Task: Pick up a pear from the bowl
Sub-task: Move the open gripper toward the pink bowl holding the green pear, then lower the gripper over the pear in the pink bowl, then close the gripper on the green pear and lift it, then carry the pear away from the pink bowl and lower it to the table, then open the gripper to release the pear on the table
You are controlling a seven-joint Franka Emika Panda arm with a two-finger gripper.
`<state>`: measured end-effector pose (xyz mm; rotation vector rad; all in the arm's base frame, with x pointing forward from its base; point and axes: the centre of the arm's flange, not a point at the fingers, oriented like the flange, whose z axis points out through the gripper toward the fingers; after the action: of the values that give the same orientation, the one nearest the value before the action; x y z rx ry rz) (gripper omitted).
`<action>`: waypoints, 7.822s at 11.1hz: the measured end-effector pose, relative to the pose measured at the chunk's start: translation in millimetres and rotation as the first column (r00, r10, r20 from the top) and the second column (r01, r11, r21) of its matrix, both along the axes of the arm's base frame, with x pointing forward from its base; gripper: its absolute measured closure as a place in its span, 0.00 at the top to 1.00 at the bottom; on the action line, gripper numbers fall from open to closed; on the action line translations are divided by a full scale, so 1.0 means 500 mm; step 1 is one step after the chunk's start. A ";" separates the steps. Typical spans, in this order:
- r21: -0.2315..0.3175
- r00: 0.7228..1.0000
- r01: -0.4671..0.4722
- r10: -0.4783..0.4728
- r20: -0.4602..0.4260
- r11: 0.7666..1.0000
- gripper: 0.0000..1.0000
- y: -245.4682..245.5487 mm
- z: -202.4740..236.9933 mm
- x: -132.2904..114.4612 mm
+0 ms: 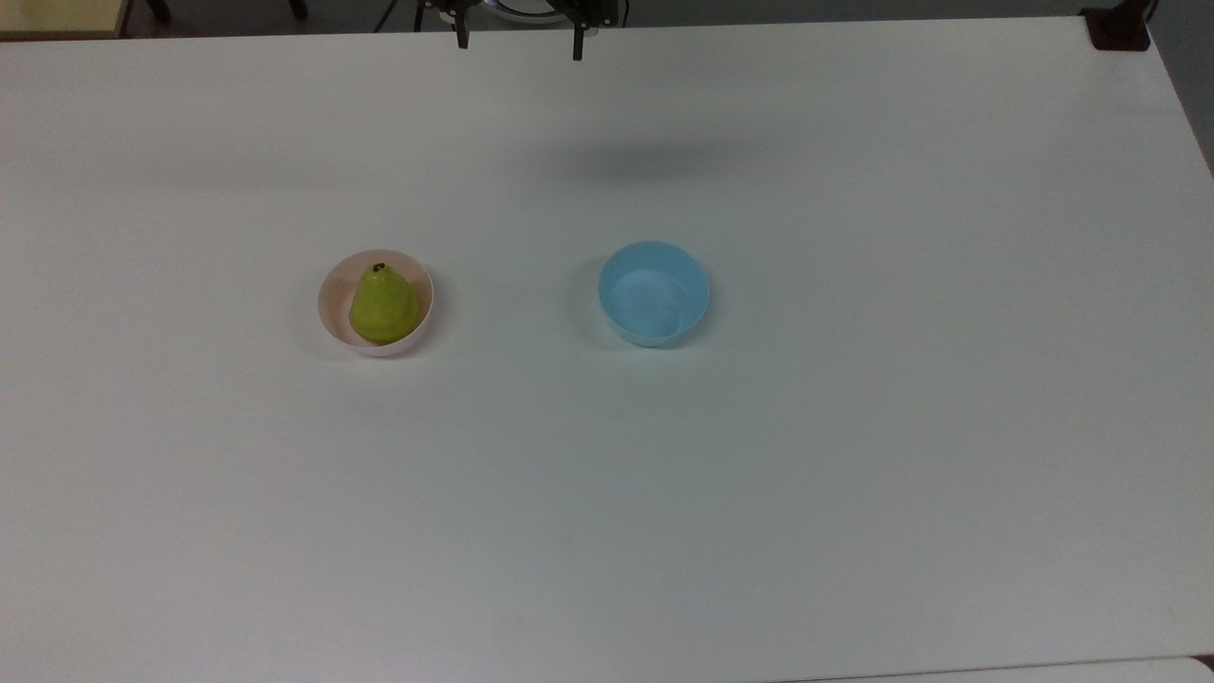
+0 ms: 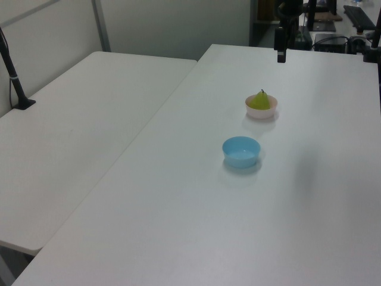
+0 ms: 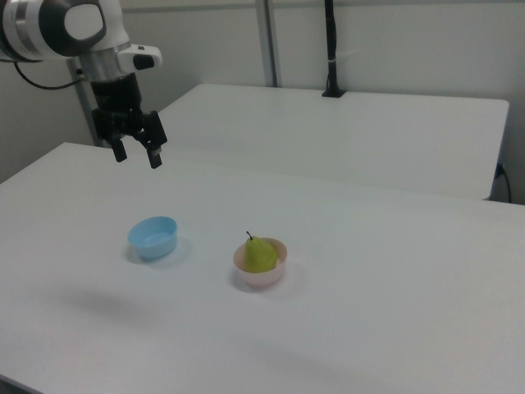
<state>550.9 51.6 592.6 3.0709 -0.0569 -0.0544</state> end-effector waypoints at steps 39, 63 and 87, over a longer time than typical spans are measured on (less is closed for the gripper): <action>0.021 0.987 -0.154 0.153 0.045 0.988 1.00 -0.348 -0.338 0.196; -0.001 0.979 -0.199 0.199 -0.031 0.980 0.63 -0.313 -0.466 0.222; -0.082 0.989 -0.035 0.047 0.144 0.996 0.79 -0.678 -0.481 0.189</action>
<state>645.6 -287.6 351.8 2.9898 -0.0029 0.1702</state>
